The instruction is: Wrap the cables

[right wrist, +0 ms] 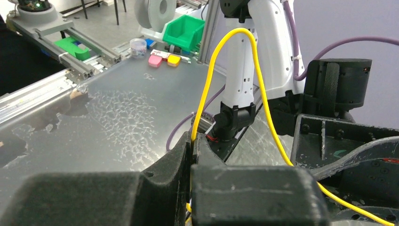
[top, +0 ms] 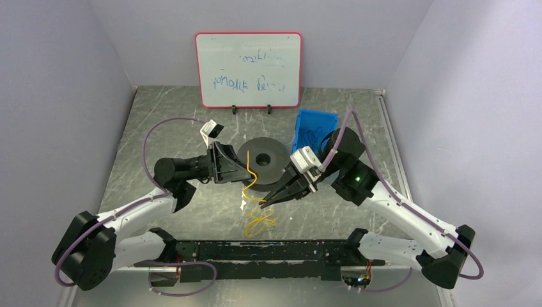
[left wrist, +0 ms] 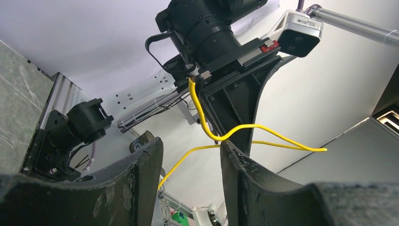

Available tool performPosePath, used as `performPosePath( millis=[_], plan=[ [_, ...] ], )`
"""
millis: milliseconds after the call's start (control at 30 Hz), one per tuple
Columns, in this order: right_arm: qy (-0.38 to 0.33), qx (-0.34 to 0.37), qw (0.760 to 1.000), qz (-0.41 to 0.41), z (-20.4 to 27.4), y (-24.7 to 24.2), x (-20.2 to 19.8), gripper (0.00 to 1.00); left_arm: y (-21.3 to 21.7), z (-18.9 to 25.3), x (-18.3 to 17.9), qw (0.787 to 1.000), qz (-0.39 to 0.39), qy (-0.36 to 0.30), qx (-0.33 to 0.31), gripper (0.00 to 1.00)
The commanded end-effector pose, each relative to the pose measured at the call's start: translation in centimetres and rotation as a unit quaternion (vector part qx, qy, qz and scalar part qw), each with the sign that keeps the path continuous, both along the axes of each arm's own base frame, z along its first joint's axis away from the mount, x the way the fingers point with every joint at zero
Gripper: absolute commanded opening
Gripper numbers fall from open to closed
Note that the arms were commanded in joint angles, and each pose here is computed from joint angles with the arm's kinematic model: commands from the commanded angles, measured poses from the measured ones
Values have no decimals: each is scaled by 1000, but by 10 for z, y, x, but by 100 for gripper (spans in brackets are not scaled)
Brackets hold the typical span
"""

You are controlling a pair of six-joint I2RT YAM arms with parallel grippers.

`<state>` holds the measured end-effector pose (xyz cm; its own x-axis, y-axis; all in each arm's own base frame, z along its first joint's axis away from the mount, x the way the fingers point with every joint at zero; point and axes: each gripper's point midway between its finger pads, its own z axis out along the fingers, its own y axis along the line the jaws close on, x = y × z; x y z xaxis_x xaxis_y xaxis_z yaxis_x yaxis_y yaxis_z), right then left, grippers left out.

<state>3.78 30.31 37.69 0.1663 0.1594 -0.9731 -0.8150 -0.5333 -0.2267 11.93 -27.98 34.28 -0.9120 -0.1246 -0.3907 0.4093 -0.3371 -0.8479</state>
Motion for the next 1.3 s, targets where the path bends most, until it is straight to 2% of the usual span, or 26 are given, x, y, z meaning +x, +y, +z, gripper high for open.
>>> performPosePath(
  millis=[0,233,400,767,800,867,1067,1267],
  plan=[
    [1,-14,1000,6,-15,-4,-6,0,12,31,-24,994,-18,-86,-58,53],
    [7,-25,1000,-1,-24,-5,-5,0,13,31,-24,995,-16,-82,-62,55],
    [7,-23,1000,-2,-25,-7,-7,0,12,32,-24,995,-15,-82,-61,52],
    [6,-26,1000,4,-27,-8,-9,0,8,32,-24,995,-20,-84,-59,29],
    [6,-28,1000,6,-28,-9,-10,0,8,32,-24,994,-20,-85,-59,25],
    [8,-33,999,7,-32,-10,-10,0,7,31,-23,995,-19,-84,-56,9],
    [19,-47,999,-12,-45,-11,-8,0,3,31,-18,995,-3,-88,-43,7],
    [24,-62,996,-66,-49,-12,1,0,-1,50,-14,990,13,-136,-25,7]
  ],
)
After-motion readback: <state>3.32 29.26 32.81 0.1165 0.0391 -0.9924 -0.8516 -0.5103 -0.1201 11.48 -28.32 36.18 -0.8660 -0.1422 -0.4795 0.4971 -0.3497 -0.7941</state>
